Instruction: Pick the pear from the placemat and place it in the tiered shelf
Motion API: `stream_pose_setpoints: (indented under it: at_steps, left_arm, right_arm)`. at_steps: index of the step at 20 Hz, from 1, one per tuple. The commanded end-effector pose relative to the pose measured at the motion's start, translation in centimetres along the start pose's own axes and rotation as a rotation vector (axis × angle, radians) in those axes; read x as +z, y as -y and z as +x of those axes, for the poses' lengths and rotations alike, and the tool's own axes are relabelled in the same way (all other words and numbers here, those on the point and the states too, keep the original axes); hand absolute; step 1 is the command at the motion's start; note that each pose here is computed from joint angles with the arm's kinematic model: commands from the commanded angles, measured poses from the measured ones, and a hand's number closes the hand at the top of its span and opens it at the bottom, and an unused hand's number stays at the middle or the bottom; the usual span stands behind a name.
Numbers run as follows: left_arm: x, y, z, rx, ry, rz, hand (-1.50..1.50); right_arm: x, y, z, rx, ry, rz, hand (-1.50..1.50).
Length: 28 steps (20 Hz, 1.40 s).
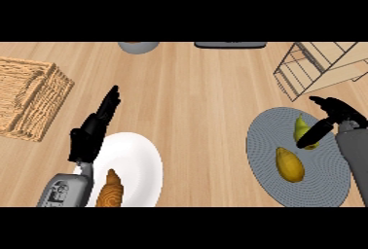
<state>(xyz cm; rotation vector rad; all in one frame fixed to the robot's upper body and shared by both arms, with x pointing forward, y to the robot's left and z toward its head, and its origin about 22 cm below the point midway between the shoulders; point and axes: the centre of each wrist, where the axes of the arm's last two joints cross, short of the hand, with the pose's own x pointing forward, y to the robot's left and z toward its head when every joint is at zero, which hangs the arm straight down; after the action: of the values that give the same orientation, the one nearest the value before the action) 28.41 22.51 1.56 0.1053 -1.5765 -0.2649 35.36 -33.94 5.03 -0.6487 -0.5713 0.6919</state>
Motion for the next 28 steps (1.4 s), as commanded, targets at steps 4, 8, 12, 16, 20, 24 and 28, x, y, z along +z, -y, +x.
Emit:
stream_pose_setpoints:
  at_steps: [4, 8, 12, 16, 20, 24, 28]
  left_arm:
    - [-0.7, -0.7, 2.0, -0.009, 0.003, 0.005, 0.0]
    - [-0.1, 2.1, -1.3, -0.013, 0.017, 0.003, 0.0]
    - [-0.7, 0.6, 0.4, 0.013, 0.003, -0.005, 0.0]
    - [1.2, -1.1, 0.0, 0.009, 0.004, 0.005, 0.0]
    - [-0.8, -1.3, -0.3, 0.009, 0.013, -0.01, 0.0]
    - [0.6, 1.1, 0.5, 0.001, -0.014, 0.024, 0.0]
    - [1.2, 0.3, -1.1, 0.002, -0.028, 0.014, 0.0]
  right_arm:
    - [-1.4, -1.1, 1.0, -0.001, 0.004, 0.01, -1.5]
    - [-1.4, -0.2, -0.4, 0.001, 0.012, 0.034, -1.5]
    - [-1.2, -4.3, -1.7, 0.115, 0.012, 0.1, 1.5]
    - [-0.8, -2.2, -0.3, 0.163, 0.046, 0.045, 1.5]
    - [-1.7, -3.4, -0.9, 0.146, 0.075, 0.015, 1.5]
    - [2.1, -4.9, -0.7, 0.195, 0.318, -0.03, 1.5]
    - [5.8, -7.5, 2.7, 0.349, 0.722, -0.048, 1.5]
